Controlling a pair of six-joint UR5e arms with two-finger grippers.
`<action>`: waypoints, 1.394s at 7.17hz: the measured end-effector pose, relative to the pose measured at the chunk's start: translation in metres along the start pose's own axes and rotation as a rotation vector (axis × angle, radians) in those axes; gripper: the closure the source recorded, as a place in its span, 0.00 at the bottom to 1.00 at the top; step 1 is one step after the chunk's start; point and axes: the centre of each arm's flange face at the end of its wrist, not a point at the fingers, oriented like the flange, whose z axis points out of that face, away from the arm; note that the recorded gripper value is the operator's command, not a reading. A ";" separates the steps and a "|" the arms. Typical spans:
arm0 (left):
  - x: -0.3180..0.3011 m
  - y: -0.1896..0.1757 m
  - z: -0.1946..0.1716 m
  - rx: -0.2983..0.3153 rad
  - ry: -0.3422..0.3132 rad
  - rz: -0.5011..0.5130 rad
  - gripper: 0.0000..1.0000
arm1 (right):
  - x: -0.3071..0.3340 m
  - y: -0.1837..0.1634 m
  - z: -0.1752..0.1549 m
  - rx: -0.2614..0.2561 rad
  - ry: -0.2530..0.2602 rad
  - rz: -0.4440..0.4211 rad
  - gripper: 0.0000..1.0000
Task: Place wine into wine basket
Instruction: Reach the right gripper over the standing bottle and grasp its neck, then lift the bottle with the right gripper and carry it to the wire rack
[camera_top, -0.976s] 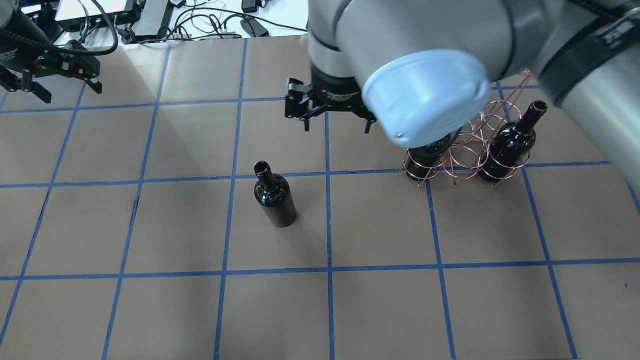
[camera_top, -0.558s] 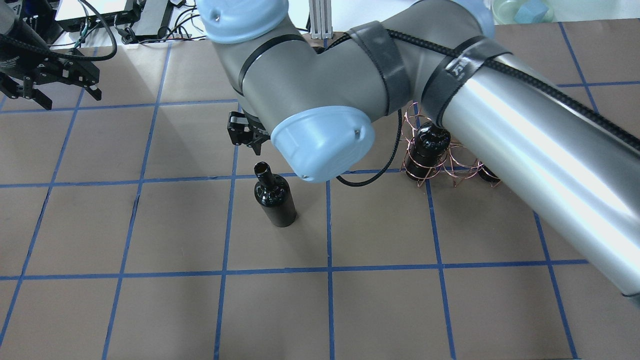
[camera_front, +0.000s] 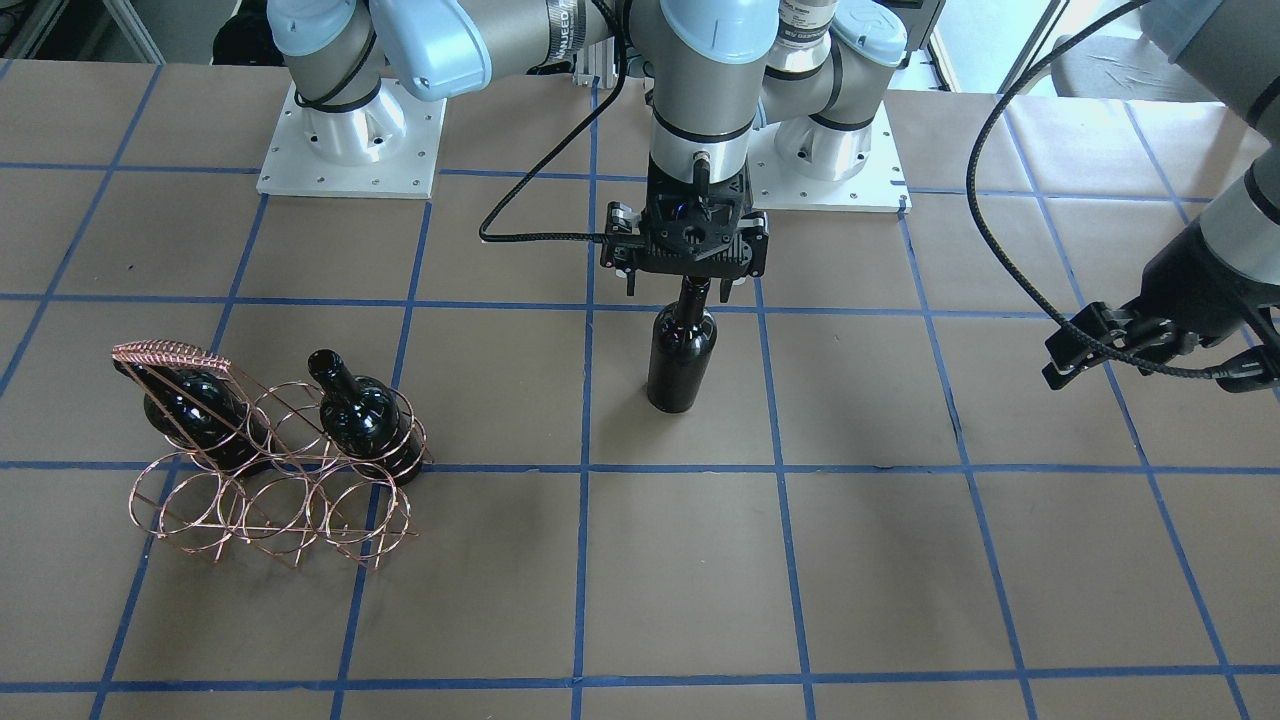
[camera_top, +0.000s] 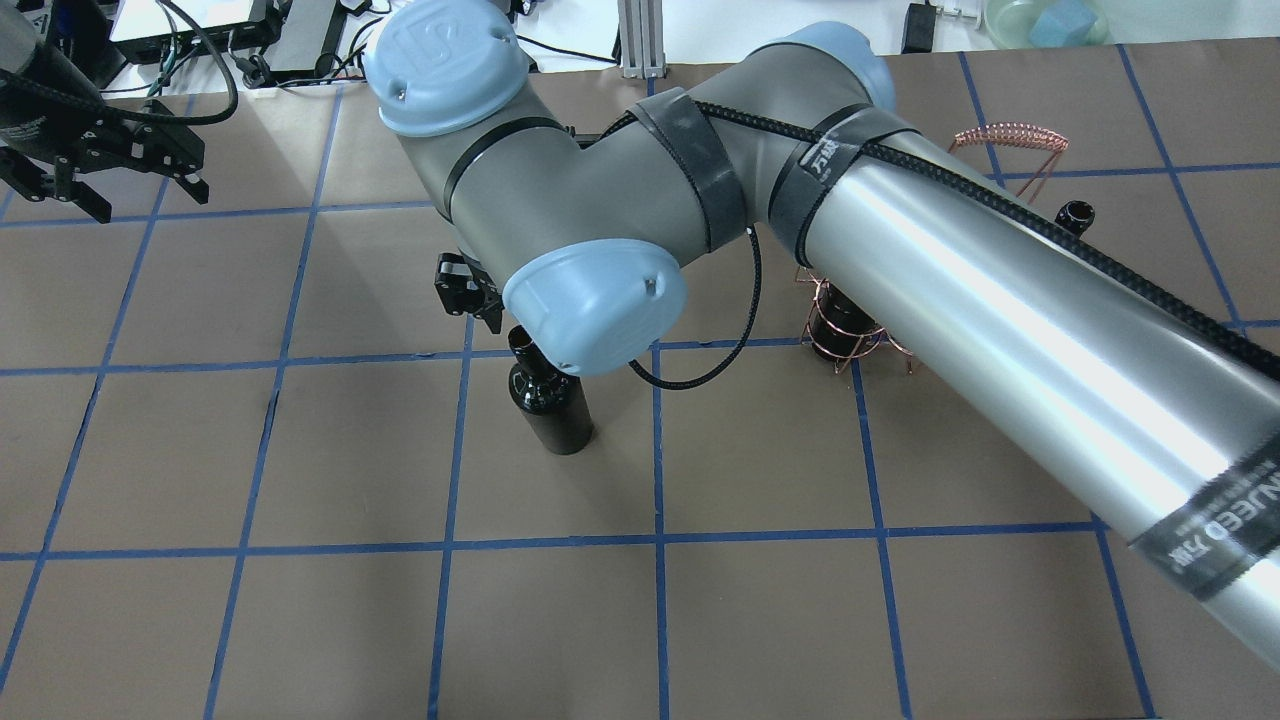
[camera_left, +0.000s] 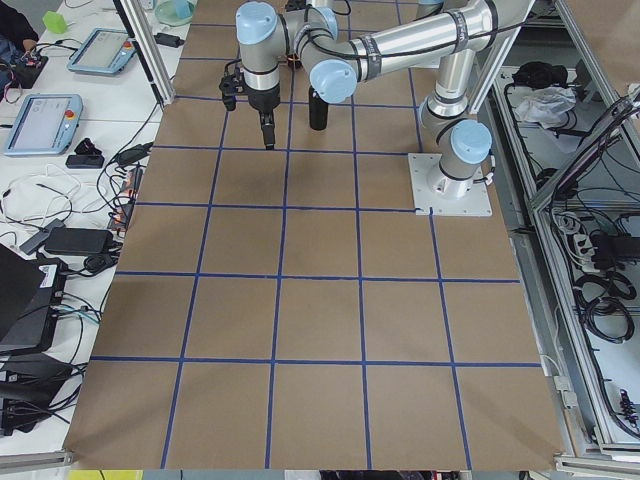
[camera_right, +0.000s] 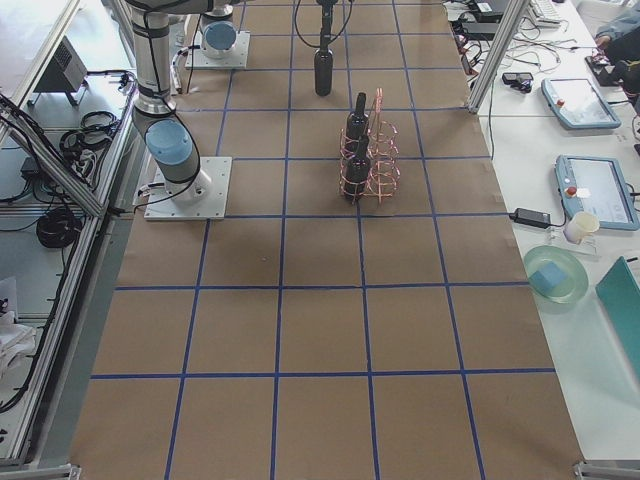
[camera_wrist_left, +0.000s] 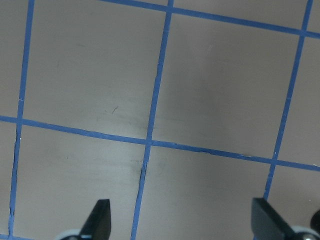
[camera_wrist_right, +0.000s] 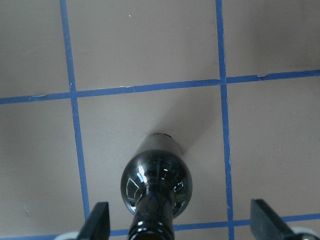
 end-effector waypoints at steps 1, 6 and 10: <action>0.000 0.000 0.002 -0.004 0.000 0.000 0.00 | -0.003 0.000 0.006 -0.006 -0.002 0.002 0.00; 0.001 -0.002 0.011 -0.021 0.004 -0.008 0.00 | -0.012 0.009 0.023 -0.035 0.003 0.001 0.07; 0.001 -0.001 0.018 -0.034 0.006 -0.011 0.00 | -0.016 0.013 0.028 -0.036 0.003 -0.014 0.74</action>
